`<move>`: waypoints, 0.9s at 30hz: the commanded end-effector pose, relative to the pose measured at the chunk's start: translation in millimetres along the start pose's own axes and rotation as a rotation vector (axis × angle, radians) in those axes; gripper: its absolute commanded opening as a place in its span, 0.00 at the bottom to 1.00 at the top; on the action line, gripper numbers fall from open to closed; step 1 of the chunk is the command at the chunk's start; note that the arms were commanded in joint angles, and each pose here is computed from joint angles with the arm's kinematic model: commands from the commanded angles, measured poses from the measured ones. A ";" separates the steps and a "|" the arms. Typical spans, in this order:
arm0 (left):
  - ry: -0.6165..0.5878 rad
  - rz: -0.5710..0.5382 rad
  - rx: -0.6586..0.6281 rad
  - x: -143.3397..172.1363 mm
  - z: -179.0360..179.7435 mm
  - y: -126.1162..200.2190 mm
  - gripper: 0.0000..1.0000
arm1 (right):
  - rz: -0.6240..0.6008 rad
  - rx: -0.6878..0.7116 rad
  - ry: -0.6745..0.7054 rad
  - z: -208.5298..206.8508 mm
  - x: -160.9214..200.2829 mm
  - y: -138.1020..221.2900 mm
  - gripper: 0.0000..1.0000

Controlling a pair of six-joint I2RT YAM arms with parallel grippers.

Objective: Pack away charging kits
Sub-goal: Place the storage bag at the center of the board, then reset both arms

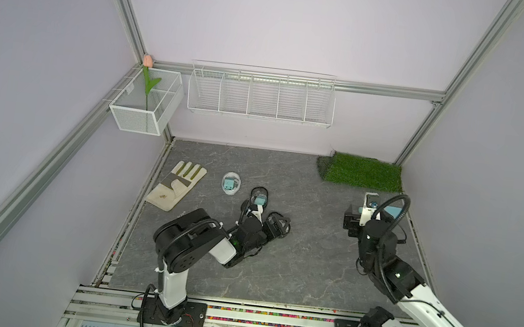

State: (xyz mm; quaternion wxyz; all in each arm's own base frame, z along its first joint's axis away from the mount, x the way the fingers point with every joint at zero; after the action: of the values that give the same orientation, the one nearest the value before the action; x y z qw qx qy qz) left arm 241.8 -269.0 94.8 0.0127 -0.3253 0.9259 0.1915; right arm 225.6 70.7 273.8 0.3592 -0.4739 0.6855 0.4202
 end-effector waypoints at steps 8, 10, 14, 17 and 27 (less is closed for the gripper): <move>-0.330 -0.382 -0.433 -37.4 -20.2 126.5 0.99 | 0.102 0.227 -0.014 9.0 99.0 -84.9 0.89; -0.381 -0.393 -0.416 -49.8 -28.4 139.4 0.99 | 0.091 0.225 -0.017 9.7 105.7 -96.6 0.89; -0.428 -0.649 -0.538 -85.5 -29.4 185.6 1.00 | 0.059 0.100 0.051 23.3 105.9 -118.7 0.89; -0.537 -0.895 -0.611 -109.3 -22.7 217.7 1.00 | 0.126 0.107 -0.018 10.6 114.6 -133.4 0.90; -0.558 -1.033 -0.772 -193.9 34.4 244.3 1.00 | 0.116 -0.008 -0.132 -4.0 127.2 -140.0 0.92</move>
State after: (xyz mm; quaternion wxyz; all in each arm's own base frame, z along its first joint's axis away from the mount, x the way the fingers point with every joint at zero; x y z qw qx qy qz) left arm 222.2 15.7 194.0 0.2276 -0.6663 0.4777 0.5255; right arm 324.1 -10.2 130.2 0.3744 -0.3849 0.7155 0.4469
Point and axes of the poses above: each gripper's point midway between its finger pads, its own y axis back along the fingers, its own z axis along the line the jaws close on, x = y × z, the point moved 8 cm from there along y, back along the fingers, and after that the axes turned 10 degrees about y, right-handed, at the moved point
